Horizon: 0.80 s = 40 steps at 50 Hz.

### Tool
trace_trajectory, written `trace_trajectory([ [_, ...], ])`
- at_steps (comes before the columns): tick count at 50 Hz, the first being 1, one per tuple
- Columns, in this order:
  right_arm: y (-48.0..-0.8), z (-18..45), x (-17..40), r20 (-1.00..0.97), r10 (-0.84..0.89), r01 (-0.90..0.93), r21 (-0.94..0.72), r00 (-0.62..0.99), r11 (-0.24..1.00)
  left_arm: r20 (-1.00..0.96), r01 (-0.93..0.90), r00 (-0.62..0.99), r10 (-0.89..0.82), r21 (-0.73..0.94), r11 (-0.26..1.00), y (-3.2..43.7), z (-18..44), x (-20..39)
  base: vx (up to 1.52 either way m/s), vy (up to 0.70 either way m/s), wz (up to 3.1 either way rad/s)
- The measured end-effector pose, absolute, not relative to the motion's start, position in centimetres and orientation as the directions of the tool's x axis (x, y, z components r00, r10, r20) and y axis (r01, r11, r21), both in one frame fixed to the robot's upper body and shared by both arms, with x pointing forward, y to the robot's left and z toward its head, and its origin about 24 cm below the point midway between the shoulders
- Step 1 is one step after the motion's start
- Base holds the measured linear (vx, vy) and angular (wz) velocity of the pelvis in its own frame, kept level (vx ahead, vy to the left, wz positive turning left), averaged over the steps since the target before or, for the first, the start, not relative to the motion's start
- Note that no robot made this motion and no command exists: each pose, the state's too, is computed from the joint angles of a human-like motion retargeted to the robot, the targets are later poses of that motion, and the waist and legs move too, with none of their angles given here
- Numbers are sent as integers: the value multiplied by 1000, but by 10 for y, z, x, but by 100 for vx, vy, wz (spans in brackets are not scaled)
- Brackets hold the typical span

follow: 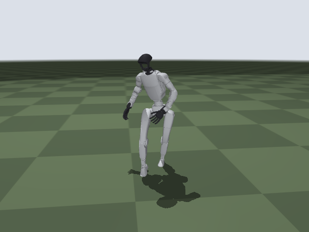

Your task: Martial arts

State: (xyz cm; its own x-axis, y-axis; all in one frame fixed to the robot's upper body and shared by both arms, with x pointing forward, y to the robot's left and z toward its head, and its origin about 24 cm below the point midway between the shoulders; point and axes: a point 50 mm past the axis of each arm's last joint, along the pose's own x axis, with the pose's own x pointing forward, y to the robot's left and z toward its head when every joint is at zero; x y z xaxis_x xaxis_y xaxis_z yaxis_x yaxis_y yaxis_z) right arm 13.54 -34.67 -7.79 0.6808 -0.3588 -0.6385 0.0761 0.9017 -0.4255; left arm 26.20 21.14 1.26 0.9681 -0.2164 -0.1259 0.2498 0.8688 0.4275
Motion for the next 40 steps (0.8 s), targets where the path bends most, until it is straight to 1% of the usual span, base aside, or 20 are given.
trace_trajectory([
  [4, -364, -81, 108, -665, -442, 152, -447, 602, 881, -275, 271, 946, -171, 382, 883, 224, -20, 244, 24, -4, 6],
  [8, -374, -88, 74, -705, -507, 224, -460, 496, 859, -453, 286, 882, -131, 291, 913, 232, -60, 213, 31, -7, -10],
  [12, -366, -101, 43, -760, -512, 254, -445, 400, 859, -599, 261, 794, -103, 184, 948, 233, -94, 174, 29, -10, -46],
  [15, -353, -110, 39, -789, -479, 250, -411, 386, 877, -649, 221, 758, -74, 148, 964, 233, -105, 156, 29, -7, -46],
  [17, -347, -113, 54, -803, -437, 222, -378, 405, 899, -652, 188, 757, -45, 150, 971, 237, -105, 156, 27, -8, -28],
  [20, -343, -109, 100, -798, -371, 135, -351, 475, 927, -618, 133, 786, 4, 175, 975, 245, -96, 170, 25, -8, -32],
  [23, -351, -76, 167, -696, -350, 51, -412, 626, 910, -537, 103, 842, 51, 253, 962, 258, -76, 185, 30, -2, -84],
  [24, -353, -64, 182, -657, -337, 20, -440, 674, 898, -529, 109, 846, 62, 287, 952, 265, -72, 179, 36, 0, -142],
  [26, -351, -46, 198, -601, -286, -63, -492, 747, 868, -560, 154, 826, 67, 339, 928, 278, -71, 150, 39, 1, -171],
  [28, -341, -35, 208, -568, -209, -158, -529, 796, 834, -635, 216, 771, 50, 334, 917, 283, -78, 111, 39, 2, -160],
  [30, -323, -28, 217, -543, -119, -243, -547, 832, 801, -726, 240, 686, 37, 273, 932, 281, -89, 63, 37, -1, -152],
  [32, -306, -19, 224, -502, -40, -284, -551, 864, 785, -809, 206, 587, 37, 193, 959, 272, -100, 15, 33, -5, -153],
  [34, -306, -7, 225, -448, -35, -254, -568, 893, 783, -866, 133, 500, 22, 101, 986, 251, -110, -22, 29, 11, -125],
  [36, -317, 3, 219, -395, -87, -175, -580, 915, 796, -887, 20, 460, 35, 49, 999, 232, -116, -43, 26, 25, -78],
  [38, -330, 3, 206, -370, -170, -83, -578, 913, 812, -868, -132, 483, 114, 56, 990, 225, -117, -41, 24, 30, -15],
  [40, -338, -13, 187, -404, -256, -11, -553, 878, 833, -795, -275, 557, 240, 96, 957, 237, -112, -15, 21, 28, 71],
])
